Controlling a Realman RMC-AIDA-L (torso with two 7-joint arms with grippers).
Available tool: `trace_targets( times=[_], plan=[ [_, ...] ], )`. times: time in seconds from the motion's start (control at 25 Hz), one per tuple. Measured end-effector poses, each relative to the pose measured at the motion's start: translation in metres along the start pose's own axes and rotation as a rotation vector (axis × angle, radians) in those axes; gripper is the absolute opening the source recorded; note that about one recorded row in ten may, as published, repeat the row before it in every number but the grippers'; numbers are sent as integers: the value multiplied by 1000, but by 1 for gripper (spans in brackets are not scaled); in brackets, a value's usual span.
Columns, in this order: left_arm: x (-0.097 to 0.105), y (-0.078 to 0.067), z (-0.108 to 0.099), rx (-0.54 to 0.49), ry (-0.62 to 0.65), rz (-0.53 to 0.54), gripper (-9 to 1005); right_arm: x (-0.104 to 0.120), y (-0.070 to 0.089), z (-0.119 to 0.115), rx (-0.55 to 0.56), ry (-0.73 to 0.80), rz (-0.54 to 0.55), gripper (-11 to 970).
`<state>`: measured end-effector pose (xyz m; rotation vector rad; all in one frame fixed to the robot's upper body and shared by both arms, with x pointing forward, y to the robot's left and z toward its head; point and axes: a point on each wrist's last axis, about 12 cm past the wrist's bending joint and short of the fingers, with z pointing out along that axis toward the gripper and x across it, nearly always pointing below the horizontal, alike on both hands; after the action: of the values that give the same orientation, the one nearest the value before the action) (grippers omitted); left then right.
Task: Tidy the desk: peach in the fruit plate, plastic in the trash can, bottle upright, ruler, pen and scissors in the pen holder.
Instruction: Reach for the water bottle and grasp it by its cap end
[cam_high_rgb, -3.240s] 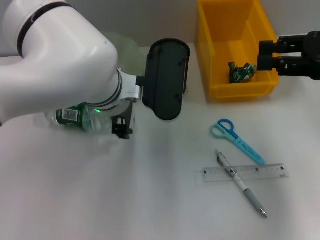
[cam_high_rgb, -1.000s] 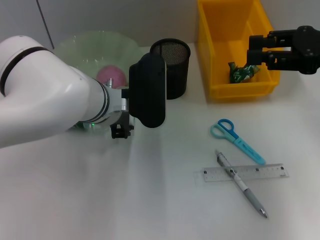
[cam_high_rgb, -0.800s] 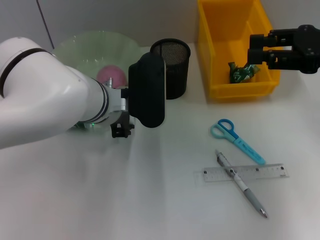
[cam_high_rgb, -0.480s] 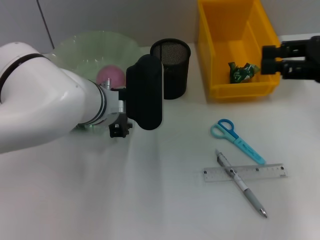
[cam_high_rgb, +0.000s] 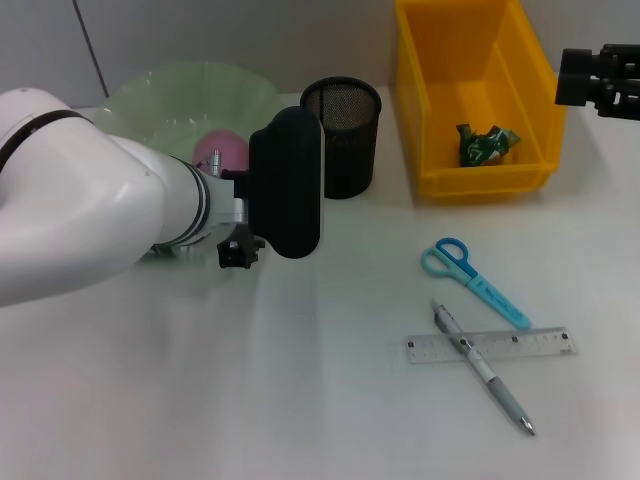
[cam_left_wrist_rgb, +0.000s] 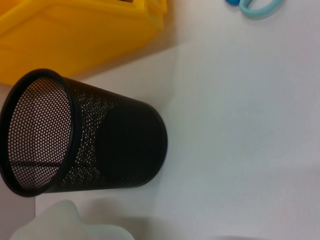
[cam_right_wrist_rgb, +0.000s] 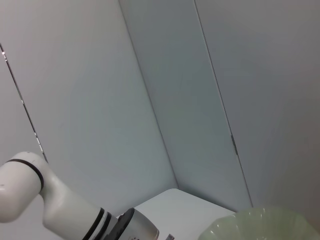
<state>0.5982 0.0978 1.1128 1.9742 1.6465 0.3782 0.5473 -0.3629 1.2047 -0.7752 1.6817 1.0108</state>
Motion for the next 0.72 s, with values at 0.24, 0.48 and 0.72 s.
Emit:
trace_targets(
  times=[0.24, 0.48, 0.72],
  plan=[
    [-1, -2, 1, 2, -1, 4, 464, 0, 0, 2, 0, 1, 0, 511],
    [-3, 0, 1, -14, -15, -1, 464, -1, 0, 3, -3, 4, -2, 511],
    [-2, 0, 3, -25, -18, -5, 463, -3, 0, 3, -5, 6, -9, 511]
  ],
)
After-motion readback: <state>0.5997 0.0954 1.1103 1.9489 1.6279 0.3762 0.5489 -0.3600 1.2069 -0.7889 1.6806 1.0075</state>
